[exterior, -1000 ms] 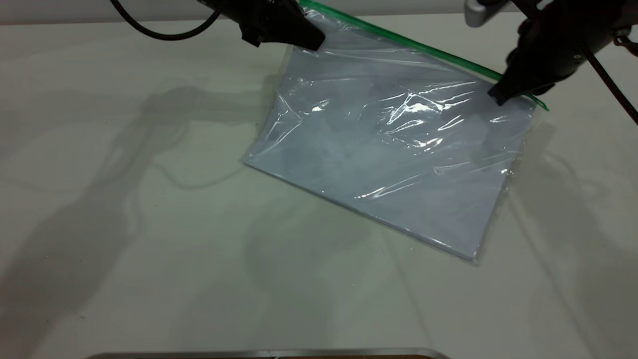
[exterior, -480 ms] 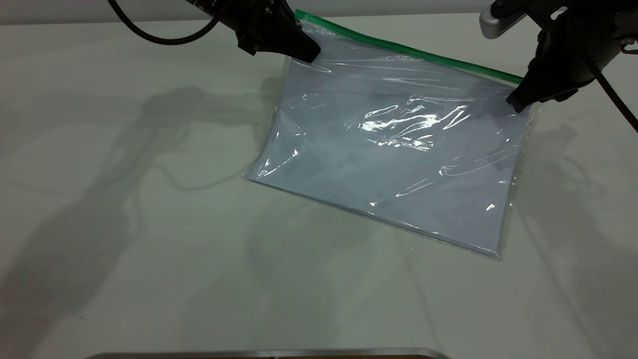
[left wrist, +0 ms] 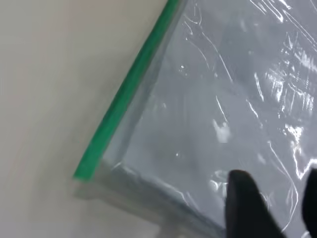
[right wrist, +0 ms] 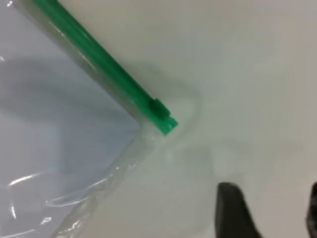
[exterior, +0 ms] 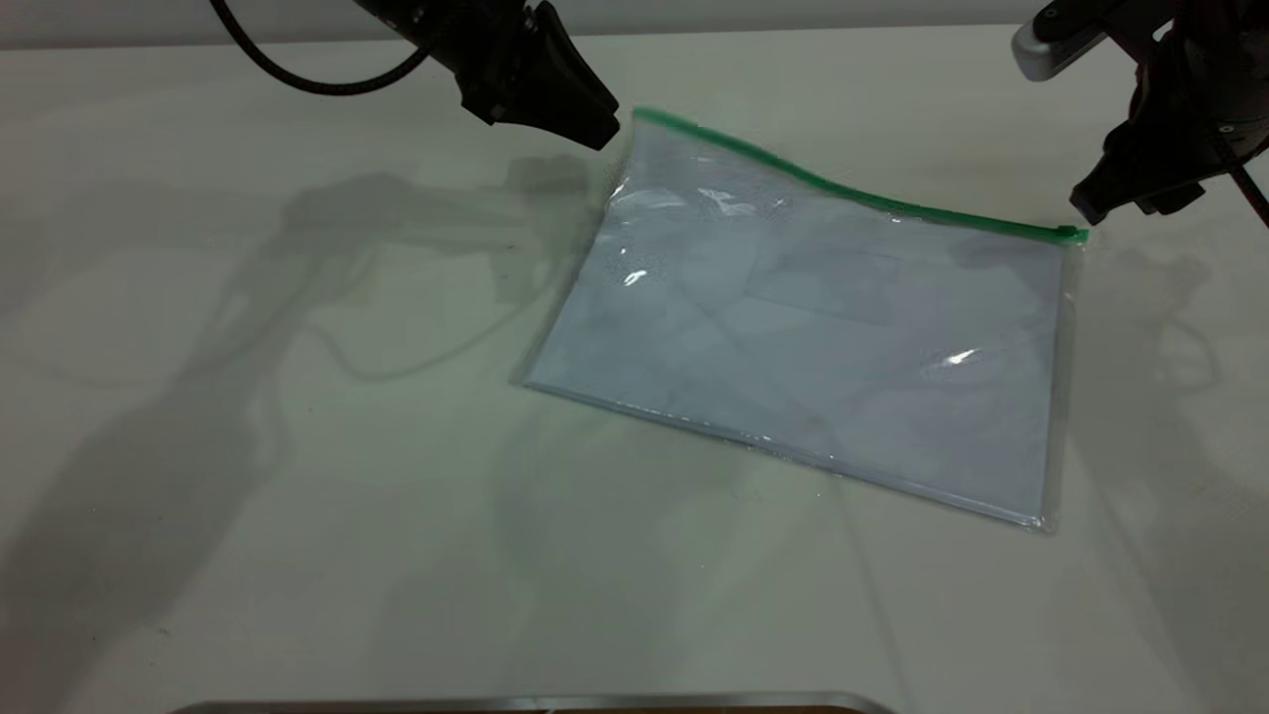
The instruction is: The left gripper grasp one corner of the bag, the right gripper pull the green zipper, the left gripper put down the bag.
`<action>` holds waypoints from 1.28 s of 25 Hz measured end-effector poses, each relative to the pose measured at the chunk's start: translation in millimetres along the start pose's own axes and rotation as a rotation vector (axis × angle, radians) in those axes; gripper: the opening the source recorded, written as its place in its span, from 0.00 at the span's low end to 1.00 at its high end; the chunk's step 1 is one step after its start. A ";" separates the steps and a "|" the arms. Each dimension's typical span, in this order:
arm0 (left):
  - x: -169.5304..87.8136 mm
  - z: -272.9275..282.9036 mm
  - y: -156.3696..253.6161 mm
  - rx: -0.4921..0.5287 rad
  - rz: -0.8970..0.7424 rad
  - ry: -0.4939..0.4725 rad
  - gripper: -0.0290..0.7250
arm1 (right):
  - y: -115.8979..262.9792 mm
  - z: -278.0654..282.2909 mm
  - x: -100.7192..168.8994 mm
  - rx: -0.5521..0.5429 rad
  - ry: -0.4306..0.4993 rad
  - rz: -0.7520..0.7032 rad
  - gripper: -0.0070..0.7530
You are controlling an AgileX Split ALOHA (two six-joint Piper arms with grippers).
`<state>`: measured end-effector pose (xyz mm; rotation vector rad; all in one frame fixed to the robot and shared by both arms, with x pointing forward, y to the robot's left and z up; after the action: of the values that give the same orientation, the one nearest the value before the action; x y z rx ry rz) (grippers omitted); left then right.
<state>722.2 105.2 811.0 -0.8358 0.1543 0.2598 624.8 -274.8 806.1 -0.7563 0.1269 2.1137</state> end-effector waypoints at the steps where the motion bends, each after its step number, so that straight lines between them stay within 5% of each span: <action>1: 0.0 -0.4 -0.3 0.000 0.002 -0.002 0.57 | 0.3 0.0 -0.3 0.002 0.003 -0.003 0.58; 6: 3.7 -0.3 -2.1 0.006 0.086 -0.046 0.76 | 0.4 0.0 -0.5 0.004 0.004 -0.014 0.65; 15: -3.5 72.7 -58.1 0.080 0.315 -0.281 0.79 | -25.3 65.3 -44.7 -0.186 0.042 -0.157 0.63; 25: -75.2 213.8 -145.8 0.043 0.538 -0.612 0.79 | -39.8 248.0 -119.4 -0.779 0.043 -0.385 0.63; 28: -103.8 248.9 -159.3 0.046 0.564 -0.685 0.79 | -36.4 299.7 -124.2 -0.992 -0.048 -0.436 0.63; 32: -137.4 284.1 -168.8 0.062 0.577 -0.756 0.79 | -32.8 356.4 -109.6 -1.248 -0.296 -0.383 0.63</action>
<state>648.7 186.7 1151.6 -0.5685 -0.3125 1.0854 530.7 -207.2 1162.1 -0.9993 -1.4808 1.7321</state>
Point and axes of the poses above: a point on each arm's last joint axis where the gripper is mounted, z pointing back along that axis away from the gripper, x along the wrist's bending axis when the last joint is at zero, y = z × x, the point moved 2 cm from there along -z, pointing out along that axis toward the gripper, and after that the axes turned 11 degrees about z, right-handed, at the moved point
